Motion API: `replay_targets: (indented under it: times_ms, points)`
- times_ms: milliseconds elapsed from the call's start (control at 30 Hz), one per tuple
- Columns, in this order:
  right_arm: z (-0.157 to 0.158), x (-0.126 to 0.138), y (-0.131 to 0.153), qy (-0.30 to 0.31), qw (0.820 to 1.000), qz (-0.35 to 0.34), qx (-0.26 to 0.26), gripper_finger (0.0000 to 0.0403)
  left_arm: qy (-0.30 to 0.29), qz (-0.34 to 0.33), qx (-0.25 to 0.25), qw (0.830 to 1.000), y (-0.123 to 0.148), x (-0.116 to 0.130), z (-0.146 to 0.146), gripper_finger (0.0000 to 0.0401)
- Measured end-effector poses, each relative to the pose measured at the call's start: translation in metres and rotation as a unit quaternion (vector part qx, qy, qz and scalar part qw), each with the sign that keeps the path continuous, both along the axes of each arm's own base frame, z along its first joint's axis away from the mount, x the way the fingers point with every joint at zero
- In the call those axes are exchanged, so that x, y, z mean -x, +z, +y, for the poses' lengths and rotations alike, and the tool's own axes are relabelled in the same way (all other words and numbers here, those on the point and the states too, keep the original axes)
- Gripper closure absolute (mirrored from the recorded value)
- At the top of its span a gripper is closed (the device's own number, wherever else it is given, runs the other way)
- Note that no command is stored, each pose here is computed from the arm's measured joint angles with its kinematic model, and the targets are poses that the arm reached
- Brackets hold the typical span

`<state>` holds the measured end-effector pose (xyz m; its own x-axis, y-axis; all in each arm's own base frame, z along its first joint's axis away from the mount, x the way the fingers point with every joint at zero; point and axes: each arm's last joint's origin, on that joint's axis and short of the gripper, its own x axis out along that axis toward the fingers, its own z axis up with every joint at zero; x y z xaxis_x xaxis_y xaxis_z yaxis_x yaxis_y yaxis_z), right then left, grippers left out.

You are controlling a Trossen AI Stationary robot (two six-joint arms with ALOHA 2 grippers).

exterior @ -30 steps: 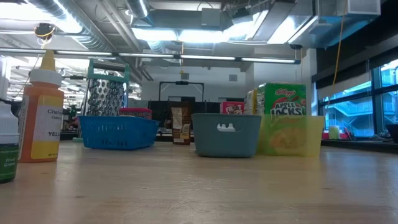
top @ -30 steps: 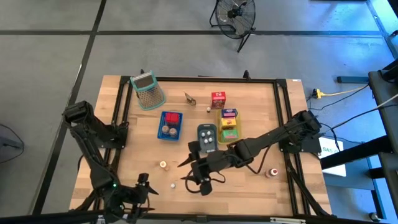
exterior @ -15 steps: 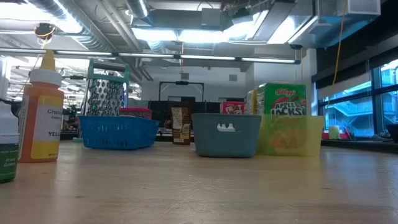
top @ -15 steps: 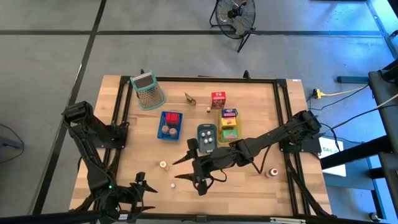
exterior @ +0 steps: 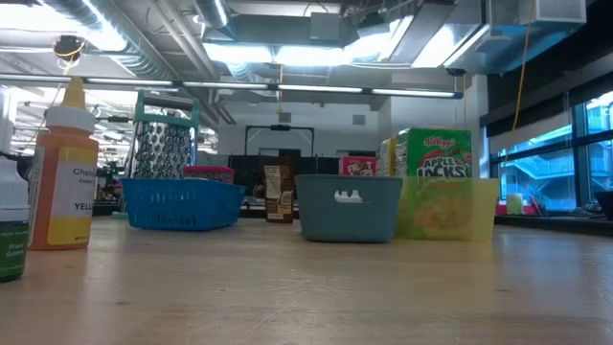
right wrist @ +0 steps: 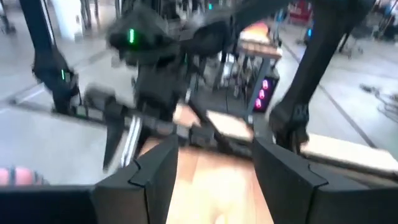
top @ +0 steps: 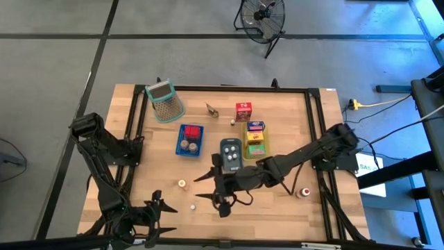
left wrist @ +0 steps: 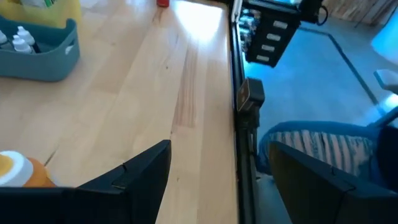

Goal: Pick & Place Kitchen Items
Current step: Put the small green food coloring into the green bin

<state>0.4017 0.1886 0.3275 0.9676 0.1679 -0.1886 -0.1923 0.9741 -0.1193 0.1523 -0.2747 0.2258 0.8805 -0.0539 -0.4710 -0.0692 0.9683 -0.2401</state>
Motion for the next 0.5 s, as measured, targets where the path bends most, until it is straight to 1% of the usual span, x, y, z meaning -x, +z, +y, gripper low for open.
replay_targets:
  times_ms: [67, 167, 300, 433, 500]
  points:
    - [0.003, 0.006, -0.002, -0.007, 0.999, 0.025, 0.023, 0.0195, 0.005, -0.007, 0.002, 1.000, 0.001, 0.000, 0.000, 0.0136]
    - [0.007, 0.023, 0.002, -0.034, 0.996, 0.062, 0.061, 0.0201, 0.010, -0.016, -0.011, 1.000, -0.001, -0.002, -0.001, 0.0136]
    - [0.014, 0.056, 0.017, -0.050, 0.989, 0.105, 0.095, 0.0212, 0.019, -0.019, -0.027, 0.999, -0.006, -0.006, -0.001, 0.0136]
    - [0.017, 0.094, 0.039, -0.049, 0.983, 0.139, 0.106, 0.0217, 0.028, -0.015, -0.033, 0.999, -0.013, -0.014, -0.001, 0.0136]
    - [0.014, 0.114, 0.048, -0.078, 0.978, 0.147, 0.123, 0.0217, 0.034, -0.012, -0.040, 0.999, -0.018, -0.018, 0.000, 0.0136]
